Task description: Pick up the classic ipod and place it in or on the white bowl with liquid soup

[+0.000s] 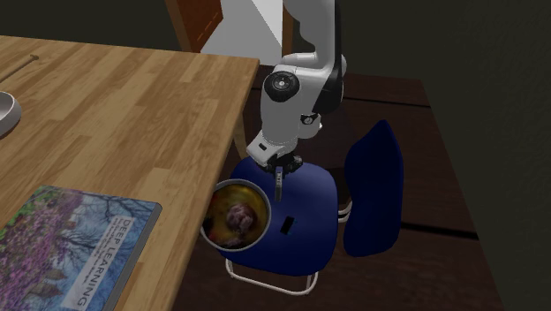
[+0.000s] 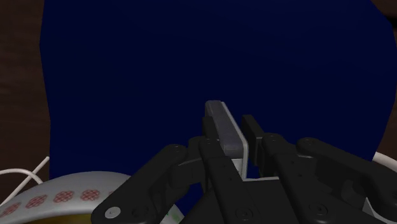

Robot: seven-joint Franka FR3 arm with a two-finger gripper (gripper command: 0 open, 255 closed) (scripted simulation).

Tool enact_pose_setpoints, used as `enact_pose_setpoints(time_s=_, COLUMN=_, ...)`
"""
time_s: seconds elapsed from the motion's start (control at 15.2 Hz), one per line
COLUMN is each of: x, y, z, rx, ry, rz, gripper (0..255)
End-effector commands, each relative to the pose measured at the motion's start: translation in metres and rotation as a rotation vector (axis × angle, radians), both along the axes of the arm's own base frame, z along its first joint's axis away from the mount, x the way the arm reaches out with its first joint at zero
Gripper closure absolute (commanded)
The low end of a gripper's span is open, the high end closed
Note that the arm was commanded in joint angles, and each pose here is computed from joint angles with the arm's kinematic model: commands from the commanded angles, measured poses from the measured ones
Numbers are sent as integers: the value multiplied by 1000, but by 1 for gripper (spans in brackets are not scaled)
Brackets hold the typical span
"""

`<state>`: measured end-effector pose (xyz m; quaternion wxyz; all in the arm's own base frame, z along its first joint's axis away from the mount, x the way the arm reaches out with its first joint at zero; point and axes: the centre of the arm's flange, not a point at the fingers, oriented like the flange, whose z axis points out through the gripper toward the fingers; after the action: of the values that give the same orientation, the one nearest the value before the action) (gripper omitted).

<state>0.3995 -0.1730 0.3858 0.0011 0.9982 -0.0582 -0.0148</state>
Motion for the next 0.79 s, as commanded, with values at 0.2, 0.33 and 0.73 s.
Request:
enact_pose_setpoints(time_s=0.2, x=0, y=0, z=0, rx=0, ry=0, rz=0, gripper=255)
enact_pose_setpoints(time_s=0.33, x=0, y=0, z=0, rx=0, ry=0, rz=0, gripper=255)
enact_pose_setpoints(time_s=0.73, x=0, y=0, z=26, rx=0, ry=0, rz=0, gripper=255)
